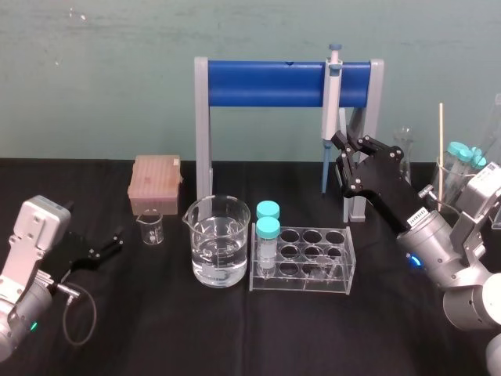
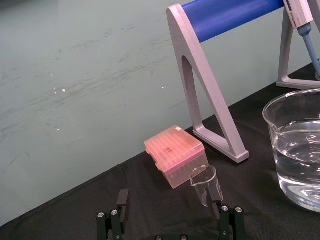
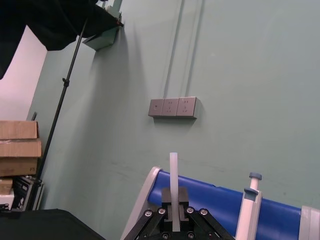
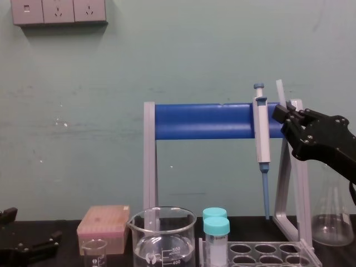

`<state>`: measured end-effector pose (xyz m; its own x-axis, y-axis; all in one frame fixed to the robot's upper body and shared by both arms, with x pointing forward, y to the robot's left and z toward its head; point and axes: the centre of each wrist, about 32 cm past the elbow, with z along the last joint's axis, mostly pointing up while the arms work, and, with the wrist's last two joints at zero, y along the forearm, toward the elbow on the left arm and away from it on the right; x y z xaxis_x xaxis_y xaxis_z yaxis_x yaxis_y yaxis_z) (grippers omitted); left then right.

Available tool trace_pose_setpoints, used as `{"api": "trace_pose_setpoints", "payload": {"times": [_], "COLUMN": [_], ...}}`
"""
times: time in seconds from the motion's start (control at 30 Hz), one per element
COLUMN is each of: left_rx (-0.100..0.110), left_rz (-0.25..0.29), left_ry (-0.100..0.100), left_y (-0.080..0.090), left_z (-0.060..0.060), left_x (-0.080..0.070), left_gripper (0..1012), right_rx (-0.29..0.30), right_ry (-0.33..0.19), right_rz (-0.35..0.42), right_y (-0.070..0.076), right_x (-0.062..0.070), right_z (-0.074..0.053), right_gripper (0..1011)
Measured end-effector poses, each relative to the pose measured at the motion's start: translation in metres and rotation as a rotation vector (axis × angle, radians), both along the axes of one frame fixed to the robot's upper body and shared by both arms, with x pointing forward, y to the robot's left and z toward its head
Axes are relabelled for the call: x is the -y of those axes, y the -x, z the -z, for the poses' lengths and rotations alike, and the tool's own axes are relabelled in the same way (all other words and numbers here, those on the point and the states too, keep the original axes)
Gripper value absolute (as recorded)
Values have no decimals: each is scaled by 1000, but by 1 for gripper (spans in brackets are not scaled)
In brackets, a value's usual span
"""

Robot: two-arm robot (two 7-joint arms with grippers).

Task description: Pick up the stirring rod with one hand, then place it down.

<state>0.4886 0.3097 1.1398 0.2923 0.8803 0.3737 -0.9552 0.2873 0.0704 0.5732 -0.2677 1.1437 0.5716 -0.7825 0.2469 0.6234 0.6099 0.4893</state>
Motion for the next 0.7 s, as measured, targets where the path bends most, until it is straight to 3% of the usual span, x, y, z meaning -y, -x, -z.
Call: {"api": "trace_pose_setpoints", "payload": {"times": [0.4, 0.7], "left_rx": [0, 0], "left_rz": [0, 0], "left_ry": [0, 0], "left_y": [0, 0], "left_z": [0, 0], "left_x": [0, 0], "left_gripper": [1000, 1000], "right_rx": [-4, -44], "right_ry": [-5, -4], "right_rz": [-14, -62], "right_y": [0, 4], "right_x": [1, 3], "right_z": [0, 6], "right_gripper": [69, 69]}}
